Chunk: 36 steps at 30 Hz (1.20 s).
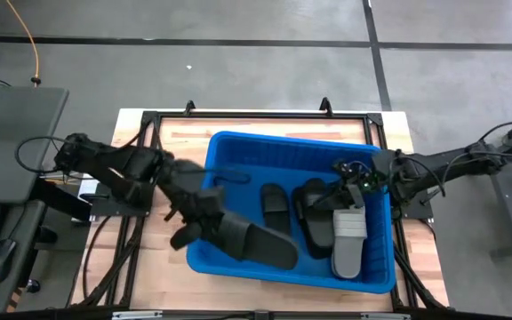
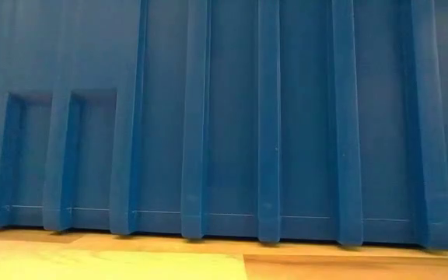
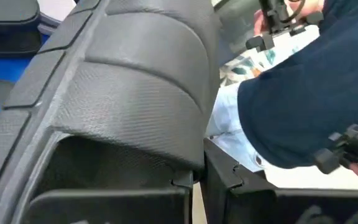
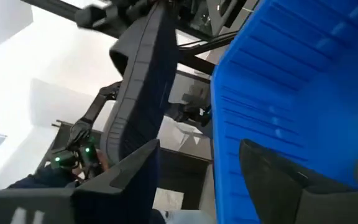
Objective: Pick and place slides into bin
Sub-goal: Put the black slide into the blue organizer bin
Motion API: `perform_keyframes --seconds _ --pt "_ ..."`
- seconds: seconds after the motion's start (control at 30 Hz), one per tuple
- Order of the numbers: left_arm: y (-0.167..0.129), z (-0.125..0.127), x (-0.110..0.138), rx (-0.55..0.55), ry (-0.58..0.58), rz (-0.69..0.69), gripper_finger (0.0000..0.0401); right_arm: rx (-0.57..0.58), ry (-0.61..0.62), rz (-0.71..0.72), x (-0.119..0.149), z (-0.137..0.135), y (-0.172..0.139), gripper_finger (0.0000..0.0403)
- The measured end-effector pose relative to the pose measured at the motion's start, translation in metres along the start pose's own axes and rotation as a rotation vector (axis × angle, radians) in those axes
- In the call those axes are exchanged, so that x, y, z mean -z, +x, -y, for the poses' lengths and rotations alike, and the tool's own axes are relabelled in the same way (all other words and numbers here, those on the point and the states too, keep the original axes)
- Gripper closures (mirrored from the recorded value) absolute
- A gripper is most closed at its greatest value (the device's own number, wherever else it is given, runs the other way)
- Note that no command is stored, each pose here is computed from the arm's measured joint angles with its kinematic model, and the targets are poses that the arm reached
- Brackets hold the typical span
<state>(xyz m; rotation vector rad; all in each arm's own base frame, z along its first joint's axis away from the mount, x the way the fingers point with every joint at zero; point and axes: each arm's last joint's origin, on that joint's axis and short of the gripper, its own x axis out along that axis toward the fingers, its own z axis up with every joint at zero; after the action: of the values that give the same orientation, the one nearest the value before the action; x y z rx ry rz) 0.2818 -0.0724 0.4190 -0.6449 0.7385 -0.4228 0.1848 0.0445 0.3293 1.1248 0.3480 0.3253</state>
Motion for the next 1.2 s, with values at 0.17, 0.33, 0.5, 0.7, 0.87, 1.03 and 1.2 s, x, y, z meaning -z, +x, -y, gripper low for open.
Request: perform_keyframes --seconds 0.17,0.33,0.5,0.7,0.87,1.03,1.2 --pt "-0.005 -0.021 -0.006 0.008 -0.025 -0.067 0.0401 -0.006 -0.068 -0.034 -0.006 -0.018 0.022 0.0172" --pt "-0.002 -0.036 -0.011 0.028 -0.033 -0.114 0.0401 0.036 -0.123 -0.074 -0.014 -0.034 0.044 0.0143" --pt "0.004 -0.042 -0.016 0.079 -0.022 -0.132 0.0401 0.172 -0.093 -0.155 -0.02 -0.034 0.069 0.0127" --pt "0.014 -0.046 -0.019 0.124 -0.014 -0.146 0.0401 0.203 -0.12 -0.199 -0.027 -0.034 0.097 0.0125" --pt "0.021 -0.048 -0.022 0.151 -0.016 -0.161 0.0401 0.203 -0.134 -0.248 -0.031 -0.032 0.119 0.0125" --pt "0.023 -0.052 -0.022 0.15 -0.014 -0.172 0.0401 0.156 -0.144 -0.312 -0.032 -0.036 0.137 0.0125" --pt "0.025 -0.054 -0.02 0.25 -0.003 -0.239 0.0401 0.116 -0.165 -0.365 -0.033 -0.04 0.144 0.0125"
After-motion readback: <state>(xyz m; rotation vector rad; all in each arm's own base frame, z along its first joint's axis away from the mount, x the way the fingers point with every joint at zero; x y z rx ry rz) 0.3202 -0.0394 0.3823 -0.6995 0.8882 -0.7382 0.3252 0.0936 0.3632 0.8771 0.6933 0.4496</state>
